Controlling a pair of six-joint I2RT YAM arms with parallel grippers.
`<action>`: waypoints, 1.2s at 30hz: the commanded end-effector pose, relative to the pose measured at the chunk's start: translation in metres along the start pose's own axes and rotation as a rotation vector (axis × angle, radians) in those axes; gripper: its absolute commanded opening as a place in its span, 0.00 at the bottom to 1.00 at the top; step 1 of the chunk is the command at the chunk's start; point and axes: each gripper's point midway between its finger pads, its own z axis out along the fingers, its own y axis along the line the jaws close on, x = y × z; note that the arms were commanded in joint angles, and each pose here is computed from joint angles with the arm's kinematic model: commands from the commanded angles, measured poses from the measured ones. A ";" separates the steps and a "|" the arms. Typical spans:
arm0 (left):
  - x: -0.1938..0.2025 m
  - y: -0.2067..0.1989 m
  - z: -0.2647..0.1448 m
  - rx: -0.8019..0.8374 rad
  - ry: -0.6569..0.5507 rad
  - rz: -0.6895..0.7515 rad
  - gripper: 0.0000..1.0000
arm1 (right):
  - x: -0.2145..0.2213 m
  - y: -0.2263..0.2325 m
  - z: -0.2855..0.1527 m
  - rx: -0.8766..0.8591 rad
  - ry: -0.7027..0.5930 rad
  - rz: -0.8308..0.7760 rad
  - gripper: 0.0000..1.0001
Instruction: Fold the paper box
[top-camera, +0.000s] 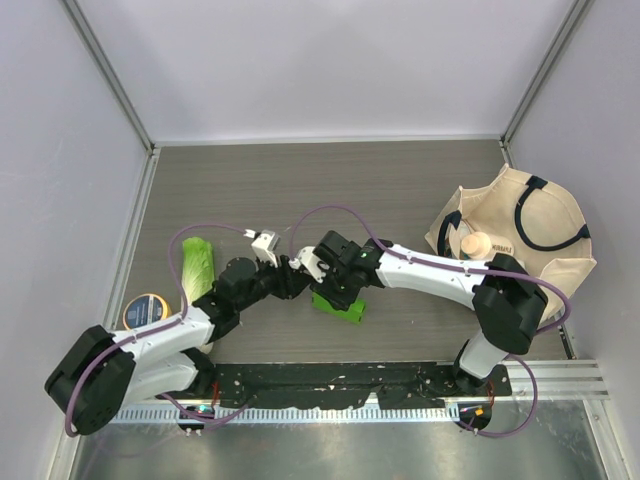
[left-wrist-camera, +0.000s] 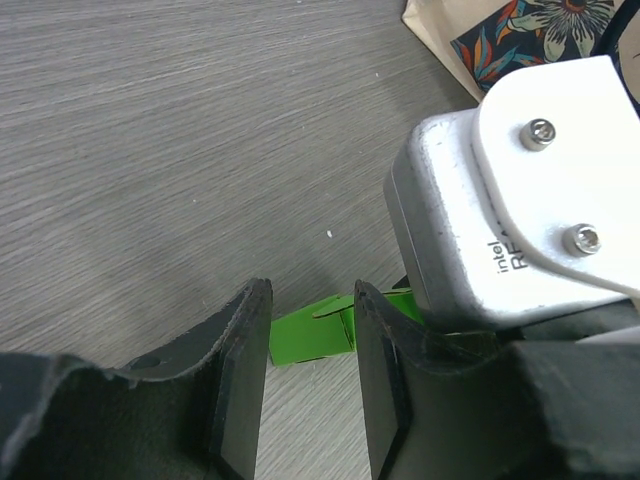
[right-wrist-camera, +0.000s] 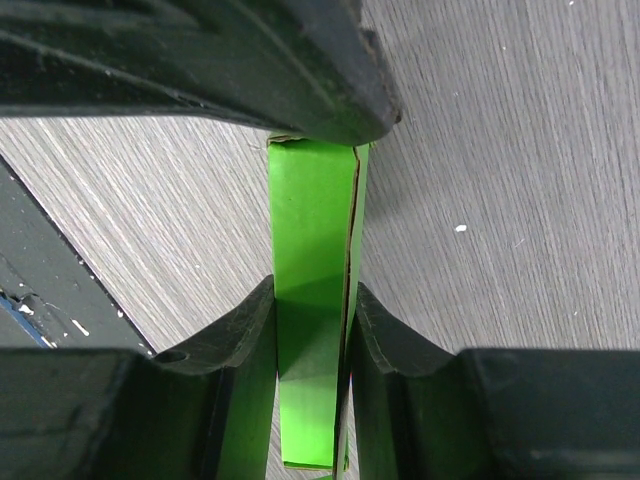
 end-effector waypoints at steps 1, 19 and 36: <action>-0.025 -0.051 0.003 0.224 -0.053 0.078 0.42 | -0.017 0.002 -0.001 -0.008 -0.068 -0.020 0.32; -0.026 -0.039 -0.018 0.146 -0.120 -0.092 0.30 | -0.038 -0.012 -0.025 0.130 -0.317 0.063 0.61; -0.029 -0.027 -0.012 0.021 -0.068 -0.186 0.36 | -0.014 -0.008 -0.015 0.217 -0.277 0.083 0.62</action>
